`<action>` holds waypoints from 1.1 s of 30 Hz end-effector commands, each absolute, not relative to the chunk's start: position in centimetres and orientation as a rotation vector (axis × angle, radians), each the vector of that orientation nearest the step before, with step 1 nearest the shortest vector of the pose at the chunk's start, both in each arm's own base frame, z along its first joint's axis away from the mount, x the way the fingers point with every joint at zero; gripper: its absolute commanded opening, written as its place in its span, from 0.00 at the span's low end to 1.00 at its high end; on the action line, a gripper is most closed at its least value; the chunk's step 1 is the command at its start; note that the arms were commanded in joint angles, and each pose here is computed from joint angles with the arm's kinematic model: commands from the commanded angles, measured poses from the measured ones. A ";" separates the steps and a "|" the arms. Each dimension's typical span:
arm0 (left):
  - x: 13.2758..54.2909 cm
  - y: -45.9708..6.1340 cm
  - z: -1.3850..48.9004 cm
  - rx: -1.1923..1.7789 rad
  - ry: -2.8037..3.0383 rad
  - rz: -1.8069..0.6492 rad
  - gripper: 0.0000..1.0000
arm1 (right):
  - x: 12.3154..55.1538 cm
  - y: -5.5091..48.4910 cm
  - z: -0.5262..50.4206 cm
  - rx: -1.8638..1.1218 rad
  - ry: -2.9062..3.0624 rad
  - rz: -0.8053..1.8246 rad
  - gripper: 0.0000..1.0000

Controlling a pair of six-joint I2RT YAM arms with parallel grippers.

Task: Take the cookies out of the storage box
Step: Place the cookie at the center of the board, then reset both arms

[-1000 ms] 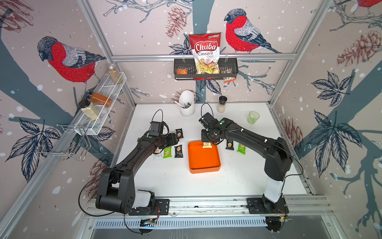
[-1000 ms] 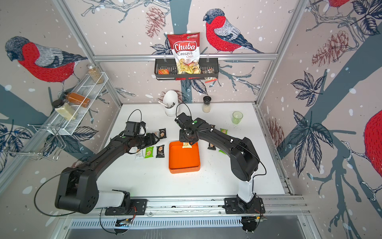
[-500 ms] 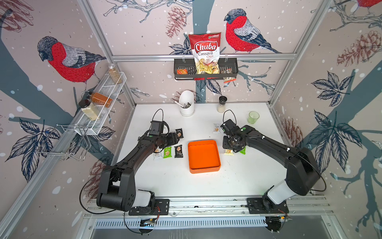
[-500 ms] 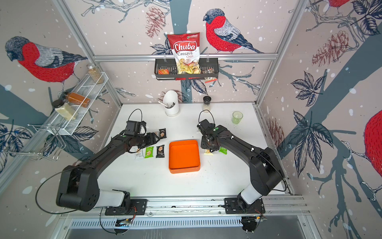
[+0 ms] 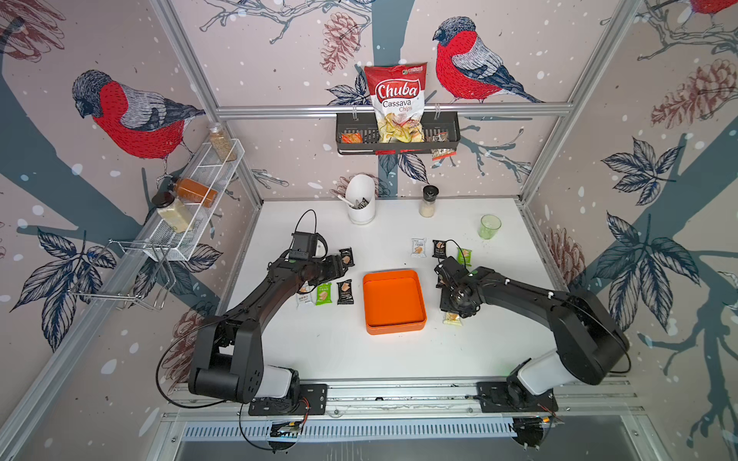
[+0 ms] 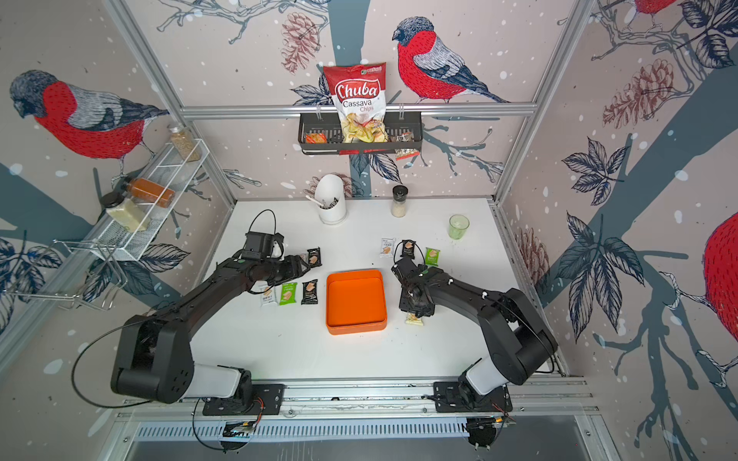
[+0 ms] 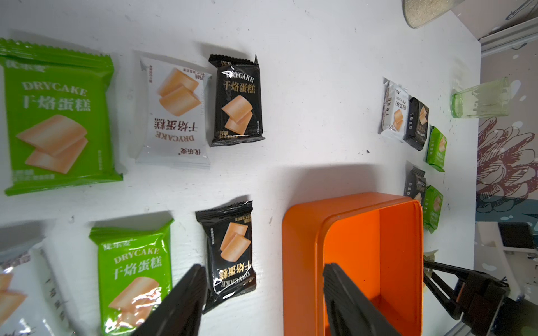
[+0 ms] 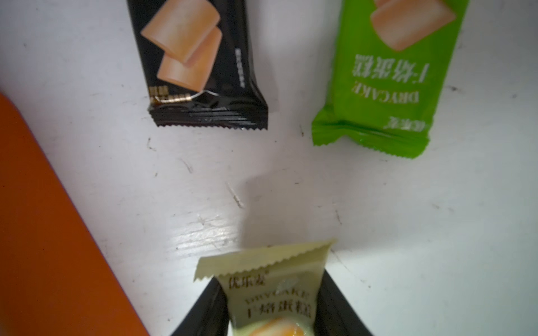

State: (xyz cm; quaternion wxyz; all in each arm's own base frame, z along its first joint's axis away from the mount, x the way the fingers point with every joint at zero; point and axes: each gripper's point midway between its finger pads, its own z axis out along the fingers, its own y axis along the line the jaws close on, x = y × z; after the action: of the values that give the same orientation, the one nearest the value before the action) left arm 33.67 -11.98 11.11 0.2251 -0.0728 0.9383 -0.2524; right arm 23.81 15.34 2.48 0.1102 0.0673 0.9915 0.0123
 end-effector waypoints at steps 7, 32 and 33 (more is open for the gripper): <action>33.7 -12.2 11.7 -0.201 2.584 -0.722 0.68 | 24.9 17.5 3.2 0.207 2.872 0.067 0.68; 37.1 1.8 17.8 -0.306 1.854 0.114 0.94 | 36.1 -2.9 15.8 0.355 1.836 -0.027 0.97; 37.2 2.1 17.1 -0.302 1.858 0.104 0.95 | 35.8 -3.5 15.4 0.364 1.815 -0.037 0.97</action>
State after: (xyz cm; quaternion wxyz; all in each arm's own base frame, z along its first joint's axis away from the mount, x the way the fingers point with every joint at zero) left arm 35.68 -0.66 13.70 0.5023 -0.1094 0.8577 -0.0097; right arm 34.48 -2.08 11.49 0.5006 0.1703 0.8488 0.0004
